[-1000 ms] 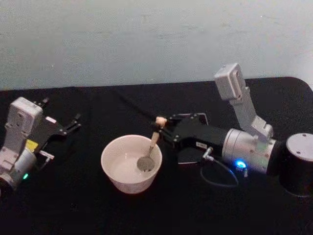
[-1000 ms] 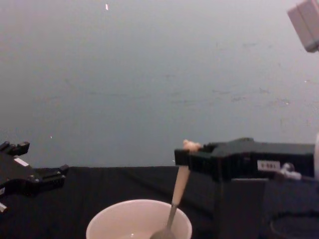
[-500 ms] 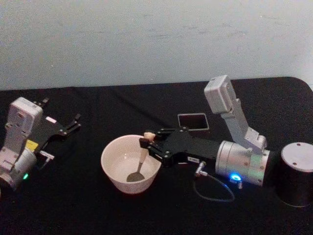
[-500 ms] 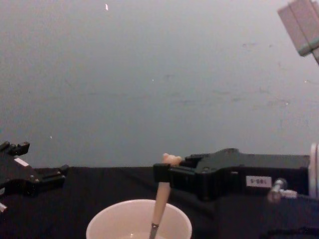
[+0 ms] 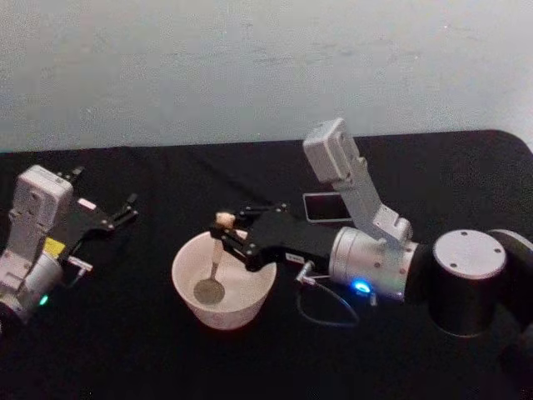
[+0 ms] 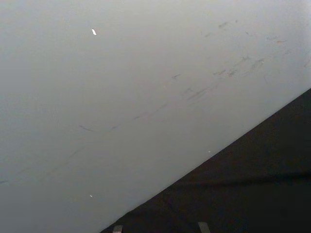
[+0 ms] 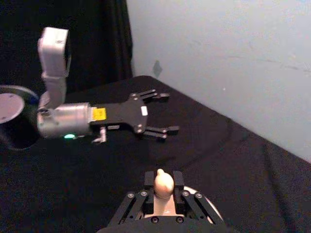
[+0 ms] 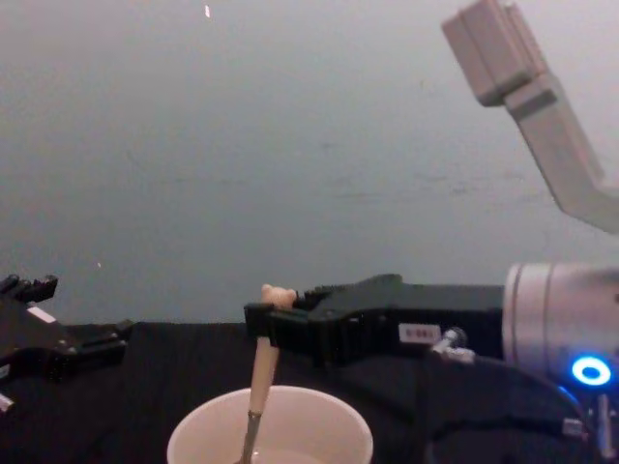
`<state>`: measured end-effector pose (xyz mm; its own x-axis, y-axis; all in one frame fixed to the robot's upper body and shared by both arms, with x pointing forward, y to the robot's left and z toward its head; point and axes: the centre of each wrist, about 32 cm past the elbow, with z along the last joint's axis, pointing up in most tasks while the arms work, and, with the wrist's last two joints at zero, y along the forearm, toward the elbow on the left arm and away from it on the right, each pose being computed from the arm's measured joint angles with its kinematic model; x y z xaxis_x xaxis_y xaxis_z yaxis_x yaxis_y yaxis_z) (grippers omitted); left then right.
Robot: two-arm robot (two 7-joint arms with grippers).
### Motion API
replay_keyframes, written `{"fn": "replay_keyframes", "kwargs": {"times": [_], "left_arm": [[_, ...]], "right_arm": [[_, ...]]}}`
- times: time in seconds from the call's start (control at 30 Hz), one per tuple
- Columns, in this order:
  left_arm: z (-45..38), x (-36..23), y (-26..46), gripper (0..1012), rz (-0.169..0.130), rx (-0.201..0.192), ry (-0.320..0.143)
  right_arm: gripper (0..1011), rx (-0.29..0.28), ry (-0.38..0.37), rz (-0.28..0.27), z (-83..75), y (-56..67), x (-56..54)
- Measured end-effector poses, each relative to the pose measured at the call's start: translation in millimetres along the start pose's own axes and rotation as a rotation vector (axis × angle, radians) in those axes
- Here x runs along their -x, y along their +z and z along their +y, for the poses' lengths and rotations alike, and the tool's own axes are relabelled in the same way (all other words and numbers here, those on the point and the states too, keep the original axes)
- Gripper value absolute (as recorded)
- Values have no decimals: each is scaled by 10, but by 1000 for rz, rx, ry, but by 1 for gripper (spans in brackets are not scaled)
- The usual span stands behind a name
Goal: Pick up the stirring spoon with one hand, stir inside the cup, then place it back in its original position.
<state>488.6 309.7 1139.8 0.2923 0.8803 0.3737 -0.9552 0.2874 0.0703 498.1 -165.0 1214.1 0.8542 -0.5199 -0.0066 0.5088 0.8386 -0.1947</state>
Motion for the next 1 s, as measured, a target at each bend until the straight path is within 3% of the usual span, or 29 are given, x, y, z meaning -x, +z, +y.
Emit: {"fn": "replay_keyframes", "kwargs": {"times": [0.27, 0.47, 0.77, 1.0], "left_arm": [[0, 0, 0, 1001, 0, 0, 0], [0, 0, 0, 1001, 0, 0, 0], [0, 0, 0, 1002, 0, 0, 0], [0, 0, 0, 1001, 0, 0, 0]], "right_arm": [[218, -1, -51, 8, 63, 35, -109], [218, 2, -70, 11, -28, 38, -175], [218, -7, -55, 26, -181, 51, -174], [218, -20, -56, 40, -198, 87, -171]]}}
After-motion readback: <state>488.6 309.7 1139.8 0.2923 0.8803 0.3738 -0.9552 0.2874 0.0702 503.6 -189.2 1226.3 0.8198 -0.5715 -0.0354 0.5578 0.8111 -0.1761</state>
